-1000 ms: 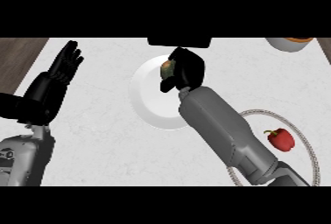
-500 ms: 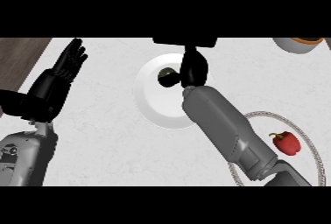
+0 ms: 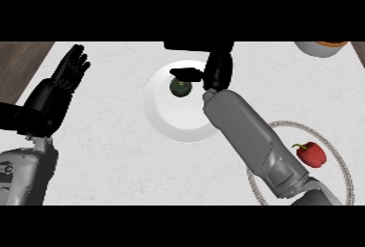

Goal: Pick the squash from the placemat and place it in the plate

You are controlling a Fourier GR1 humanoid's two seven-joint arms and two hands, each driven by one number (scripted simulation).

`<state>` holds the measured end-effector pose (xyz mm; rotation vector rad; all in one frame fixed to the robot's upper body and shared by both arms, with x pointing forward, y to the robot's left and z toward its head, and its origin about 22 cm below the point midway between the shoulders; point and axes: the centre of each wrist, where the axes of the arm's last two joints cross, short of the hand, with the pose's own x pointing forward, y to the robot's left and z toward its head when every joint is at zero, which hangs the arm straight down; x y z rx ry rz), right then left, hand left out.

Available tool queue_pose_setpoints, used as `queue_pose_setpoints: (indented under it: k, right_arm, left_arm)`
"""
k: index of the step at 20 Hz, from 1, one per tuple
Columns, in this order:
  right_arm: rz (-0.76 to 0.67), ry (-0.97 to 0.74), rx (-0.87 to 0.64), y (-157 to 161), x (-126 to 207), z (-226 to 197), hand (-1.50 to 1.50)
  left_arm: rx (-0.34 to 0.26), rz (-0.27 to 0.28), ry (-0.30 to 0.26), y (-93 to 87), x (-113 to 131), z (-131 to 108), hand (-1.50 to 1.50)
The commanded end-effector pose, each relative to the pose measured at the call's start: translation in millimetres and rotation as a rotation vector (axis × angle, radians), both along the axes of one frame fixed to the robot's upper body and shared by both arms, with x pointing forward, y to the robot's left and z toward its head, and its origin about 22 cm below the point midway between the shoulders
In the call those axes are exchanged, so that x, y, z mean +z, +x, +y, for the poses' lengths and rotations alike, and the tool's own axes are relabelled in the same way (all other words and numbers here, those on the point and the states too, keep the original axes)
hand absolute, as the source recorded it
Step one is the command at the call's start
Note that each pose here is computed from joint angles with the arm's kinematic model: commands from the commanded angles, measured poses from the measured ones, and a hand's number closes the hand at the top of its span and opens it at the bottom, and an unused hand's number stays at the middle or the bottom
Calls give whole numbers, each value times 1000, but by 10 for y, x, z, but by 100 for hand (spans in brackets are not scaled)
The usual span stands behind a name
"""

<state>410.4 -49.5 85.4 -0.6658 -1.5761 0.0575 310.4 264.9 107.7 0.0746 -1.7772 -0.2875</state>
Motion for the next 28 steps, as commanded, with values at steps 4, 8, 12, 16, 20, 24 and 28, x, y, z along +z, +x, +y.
queue_pose_setpoints:
  k: [4, 8, 12, 16, 20, 24, 28]
  right_arm:
    - [-62, 144, -51, 9, -78, -178, -150]
    - [-101, 182, -76, -243, -421, -571, -150]
    - [-116, 164, -22, -491, -524, -973, -150]
    - [-100, 131, -17, -707, -553, -1207, -150]
    - [-114, 117, 19, -1029, -533, -1732, -150]
    - [-99, 120, 4, -1249, -510, -1880, -150]
    - [-98, 65, -18, -1316, -662, -2025, -150]
  left_arm:
    - [52, 8, -10, -44, 57, 59, 0]
    - [82, 19, 4, -197, 58, 229, 0]
    - [82, 19, -18, -167, -92, 112, 0]
    - [87, 28, 4, -113, 56, 279, 0]
    - [87, 29, 4, -244, 56, 260, 0]
    - [85, 39, -12, -156, -136, 93, 0]
    - [85, 28, 12, -45, -26, 152, 0]
